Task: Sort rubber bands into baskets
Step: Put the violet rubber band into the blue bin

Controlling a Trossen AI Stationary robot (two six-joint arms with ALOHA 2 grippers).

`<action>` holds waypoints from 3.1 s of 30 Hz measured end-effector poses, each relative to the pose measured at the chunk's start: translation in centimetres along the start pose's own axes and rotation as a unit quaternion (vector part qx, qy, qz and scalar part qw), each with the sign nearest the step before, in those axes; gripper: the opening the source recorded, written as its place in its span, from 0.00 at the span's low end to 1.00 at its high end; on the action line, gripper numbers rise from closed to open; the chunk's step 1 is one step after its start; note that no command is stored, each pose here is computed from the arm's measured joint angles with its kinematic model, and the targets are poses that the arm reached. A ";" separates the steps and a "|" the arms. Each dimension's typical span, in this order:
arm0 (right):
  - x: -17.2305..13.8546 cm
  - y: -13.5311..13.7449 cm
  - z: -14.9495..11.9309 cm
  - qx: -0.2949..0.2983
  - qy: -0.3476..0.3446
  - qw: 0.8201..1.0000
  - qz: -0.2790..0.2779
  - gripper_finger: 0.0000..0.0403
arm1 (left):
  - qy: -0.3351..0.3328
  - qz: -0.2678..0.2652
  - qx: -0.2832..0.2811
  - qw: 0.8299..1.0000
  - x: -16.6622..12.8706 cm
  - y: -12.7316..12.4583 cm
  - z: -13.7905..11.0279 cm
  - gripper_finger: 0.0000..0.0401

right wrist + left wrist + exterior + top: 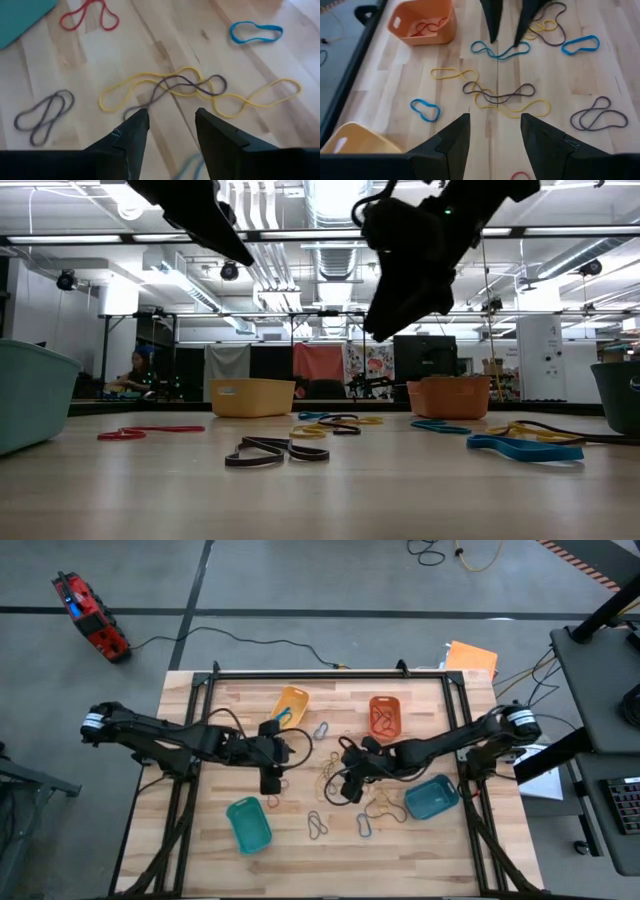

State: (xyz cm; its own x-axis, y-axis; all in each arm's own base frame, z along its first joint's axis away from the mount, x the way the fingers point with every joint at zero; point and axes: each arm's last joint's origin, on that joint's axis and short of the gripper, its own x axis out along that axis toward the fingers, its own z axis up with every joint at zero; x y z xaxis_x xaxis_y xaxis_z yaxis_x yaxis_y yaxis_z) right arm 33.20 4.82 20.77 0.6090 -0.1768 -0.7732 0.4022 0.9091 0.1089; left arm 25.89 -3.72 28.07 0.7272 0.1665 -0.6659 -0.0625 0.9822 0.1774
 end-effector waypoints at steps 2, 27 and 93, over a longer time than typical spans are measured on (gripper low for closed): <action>0.5 0.3 0.3 0.015 0.009 1.000 -0.005 0.42 | -0.008 0.011 0.000 1.000 -0.7 0.2 0.0 0.40; 7.1 3.3 0.9 0.074 0.116 0.989 -0.050 0.46 | -0.094 0.017 -0.011 0.995 -8.2 2.0 -0.7 0.40; -15.7 1.7 0.7 0.005 0.126 0.989 0.080 0.02 | -0.077 0.019 0.010 0.997 -7.4 1.8 -0.7 0.40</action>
State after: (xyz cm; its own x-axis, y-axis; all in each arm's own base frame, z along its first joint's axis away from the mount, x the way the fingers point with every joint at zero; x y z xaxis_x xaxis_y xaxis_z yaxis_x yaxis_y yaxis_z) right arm 24.84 8.83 33.53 0.4761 0.0693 -0.8767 0.3219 0.9139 0.2471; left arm 19.91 -3.14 32.85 0.8210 0.1875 -0.5392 -0.0796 0.9729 0.2171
